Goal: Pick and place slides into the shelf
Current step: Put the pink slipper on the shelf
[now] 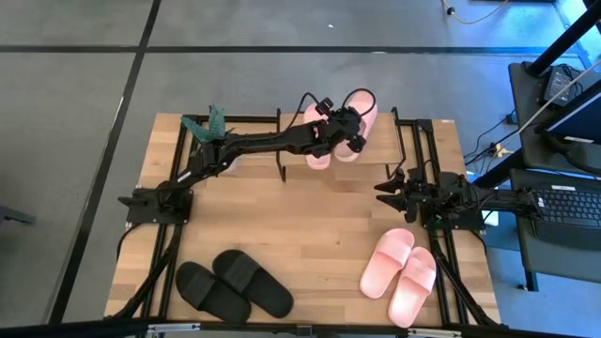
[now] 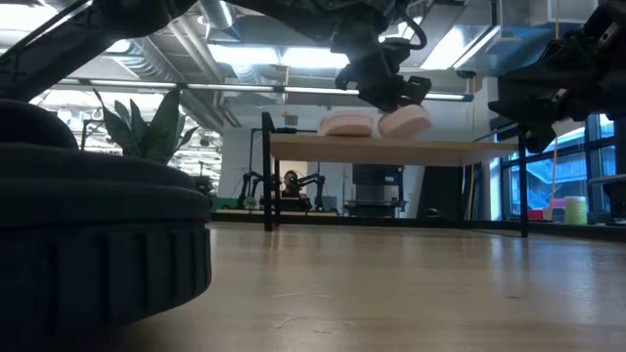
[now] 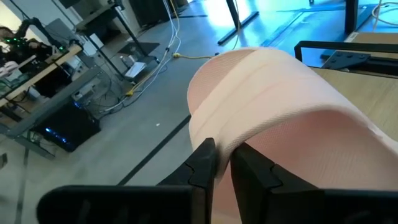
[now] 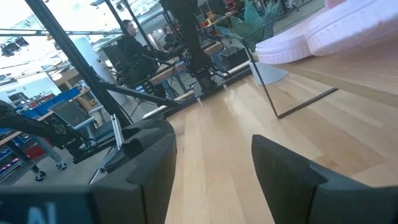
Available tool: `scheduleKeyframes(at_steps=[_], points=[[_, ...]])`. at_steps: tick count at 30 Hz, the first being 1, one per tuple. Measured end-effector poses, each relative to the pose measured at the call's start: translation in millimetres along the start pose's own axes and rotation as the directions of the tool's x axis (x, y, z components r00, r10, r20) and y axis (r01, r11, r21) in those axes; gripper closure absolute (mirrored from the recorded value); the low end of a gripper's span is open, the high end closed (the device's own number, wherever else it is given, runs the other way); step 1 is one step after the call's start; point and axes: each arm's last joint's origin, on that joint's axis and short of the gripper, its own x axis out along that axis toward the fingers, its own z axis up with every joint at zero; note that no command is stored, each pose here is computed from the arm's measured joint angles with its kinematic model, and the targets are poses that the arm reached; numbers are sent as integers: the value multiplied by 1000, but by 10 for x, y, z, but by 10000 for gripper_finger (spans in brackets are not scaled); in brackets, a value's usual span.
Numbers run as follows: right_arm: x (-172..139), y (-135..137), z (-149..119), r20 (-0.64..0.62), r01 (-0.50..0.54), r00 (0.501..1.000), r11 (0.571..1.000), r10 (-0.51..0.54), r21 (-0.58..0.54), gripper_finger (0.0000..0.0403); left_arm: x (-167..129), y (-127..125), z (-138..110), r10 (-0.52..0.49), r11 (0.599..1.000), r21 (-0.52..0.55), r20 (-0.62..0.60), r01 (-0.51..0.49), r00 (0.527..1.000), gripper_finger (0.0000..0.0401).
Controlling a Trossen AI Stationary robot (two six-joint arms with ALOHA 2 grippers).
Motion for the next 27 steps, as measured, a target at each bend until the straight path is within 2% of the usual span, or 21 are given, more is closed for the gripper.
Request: scheduleKeyframes(at_steps=[7,12,27], points=[[0,0,0,-1,-1,1000,1000,1,0,192,-2,-5,0,-7,1000,0,0,7,1000,369],[0,0,0,-1,-1,1000,1000,1,0,192,-9,-23,1,-50,999,2,4,50,999,365],[0,0,0,-1,-1,1000,1000,1,0,192,-9,-26,2,-68,998,2,5,68,998,292]])
